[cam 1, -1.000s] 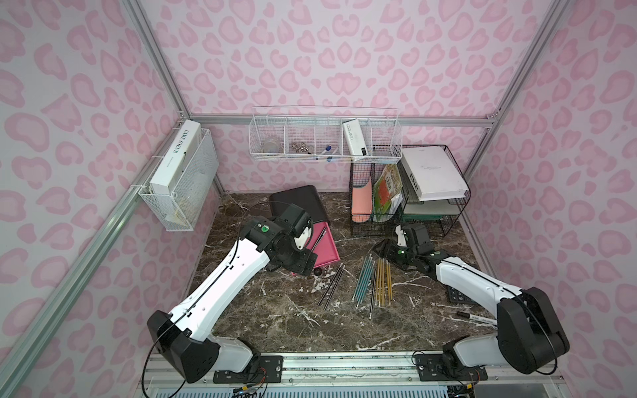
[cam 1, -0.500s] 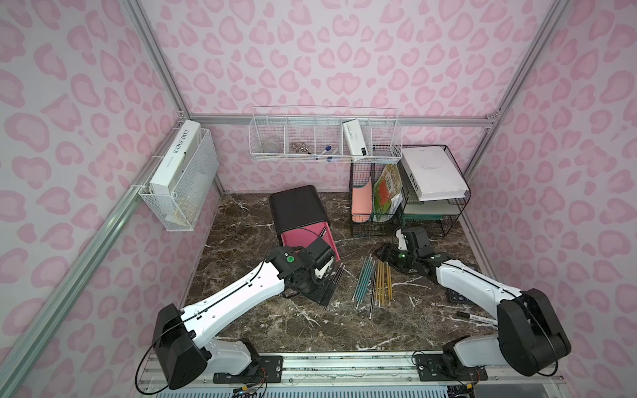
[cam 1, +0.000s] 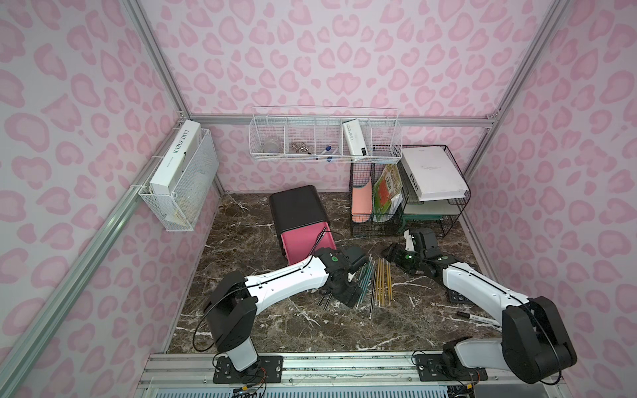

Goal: Please place the pencils in the drawer according to their color
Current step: Pick up the pencil from the center of the board.

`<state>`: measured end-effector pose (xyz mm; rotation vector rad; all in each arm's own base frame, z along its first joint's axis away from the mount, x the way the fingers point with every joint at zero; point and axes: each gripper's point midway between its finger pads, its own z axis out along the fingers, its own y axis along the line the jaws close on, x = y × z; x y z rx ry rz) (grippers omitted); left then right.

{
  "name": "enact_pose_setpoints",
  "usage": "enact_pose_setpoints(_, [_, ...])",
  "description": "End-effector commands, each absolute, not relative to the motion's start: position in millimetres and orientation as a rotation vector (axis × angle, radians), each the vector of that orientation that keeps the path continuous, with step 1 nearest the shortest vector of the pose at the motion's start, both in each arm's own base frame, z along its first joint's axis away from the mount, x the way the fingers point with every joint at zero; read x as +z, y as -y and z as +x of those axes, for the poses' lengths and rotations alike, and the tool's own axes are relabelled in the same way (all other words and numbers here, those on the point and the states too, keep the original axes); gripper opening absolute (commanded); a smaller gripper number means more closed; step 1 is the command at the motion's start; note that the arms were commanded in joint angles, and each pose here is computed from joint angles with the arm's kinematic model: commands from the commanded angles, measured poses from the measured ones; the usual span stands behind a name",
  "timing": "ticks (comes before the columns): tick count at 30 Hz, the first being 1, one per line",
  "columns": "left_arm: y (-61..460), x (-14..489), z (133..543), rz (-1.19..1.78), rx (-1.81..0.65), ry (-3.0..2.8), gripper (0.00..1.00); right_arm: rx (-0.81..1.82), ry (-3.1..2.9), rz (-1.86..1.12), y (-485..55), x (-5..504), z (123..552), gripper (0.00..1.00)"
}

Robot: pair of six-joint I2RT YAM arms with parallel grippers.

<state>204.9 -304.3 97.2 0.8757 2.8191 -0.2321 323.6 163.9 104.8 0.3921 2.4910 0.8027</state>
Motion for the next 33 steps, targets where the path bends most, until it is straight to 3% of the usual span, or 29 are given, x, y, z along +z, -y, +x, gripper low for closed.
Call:
enact_pose_setpoints(1, [324, 99, 207, 0.938, -0.256, -2.786, 0.88, 0.767, -2.499, 0.398, -155, 102, 321, 0.69])
enact_pose_setpoints(14, [320, 63, 220, 0.873, -0.019, -2.841, 0.86, 0.77, -2.494, 0.432, -145, 97, 316, 0.69])
enact_pose_setpoints(18, [320, 61, 238, 0.81, 0.076, -2.841, 0.81, 0.776, -2.494, 0.434, -145, 96, 315, 0.69])
enact_pose_setpoints(33, [311, 49, 279, 0.729, 0.064, -2.846, 0.62, 0.775, -2.494, 0.441, -145, 95, 316, 0.69])
